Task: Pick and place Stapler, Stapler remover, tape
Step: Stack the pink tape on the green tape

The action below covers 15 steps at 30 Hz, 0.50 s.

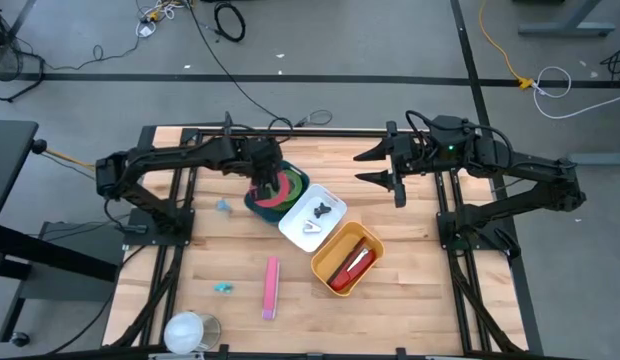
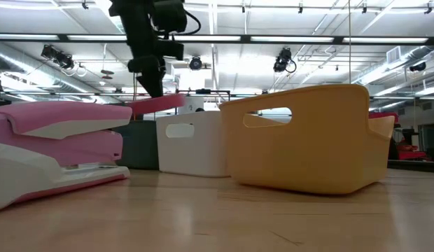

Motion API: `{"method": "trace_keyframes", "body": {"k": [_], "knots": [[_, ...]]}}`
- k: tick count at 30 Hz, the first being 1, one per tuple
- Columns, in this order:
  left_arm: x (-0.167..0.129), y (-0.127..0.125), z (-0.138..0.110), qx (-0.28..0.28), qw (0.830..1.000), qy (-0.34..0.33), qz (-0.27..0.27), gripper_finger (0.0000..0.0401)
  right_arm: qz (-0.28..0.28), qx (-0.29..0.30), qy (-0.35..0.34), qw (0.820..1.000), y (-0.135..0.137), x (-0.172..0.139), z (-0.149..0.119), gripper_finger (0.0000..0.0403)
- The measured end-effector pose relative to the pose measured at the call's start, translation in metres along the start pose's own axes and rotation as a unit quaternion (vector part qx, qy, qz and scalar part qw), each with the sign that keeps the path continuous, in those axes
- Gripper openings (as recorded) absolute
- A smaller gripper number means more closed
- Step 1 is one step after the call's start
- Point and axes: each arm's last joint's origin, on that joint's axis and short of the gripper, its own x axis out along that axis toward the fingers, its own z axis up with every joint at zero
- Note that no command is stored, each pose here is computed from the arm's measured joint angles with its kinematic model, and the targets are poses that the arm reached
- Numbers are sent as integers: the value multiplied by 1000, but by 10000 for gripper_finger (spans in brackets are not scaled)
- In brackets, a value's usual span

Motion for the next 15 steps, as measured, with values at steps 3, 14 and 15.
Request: {"method": "trace_keyframes", "body": {"k": [3, 14, 15], "knots": [[8, -3, 1, 5, 1000, 10, -16, 91, 0, 2, 1, 1000, 0, 0, 0, 194], [33, -6, 6, 12, 999, 34, -24, 91, -6, 2, 2, 1000, -1, 0, 0, 194], [33, -6, 6, 6, 999, 35, -24, 91, -6, 2, 2, 1000, -1, 0, 0, 194]]}}
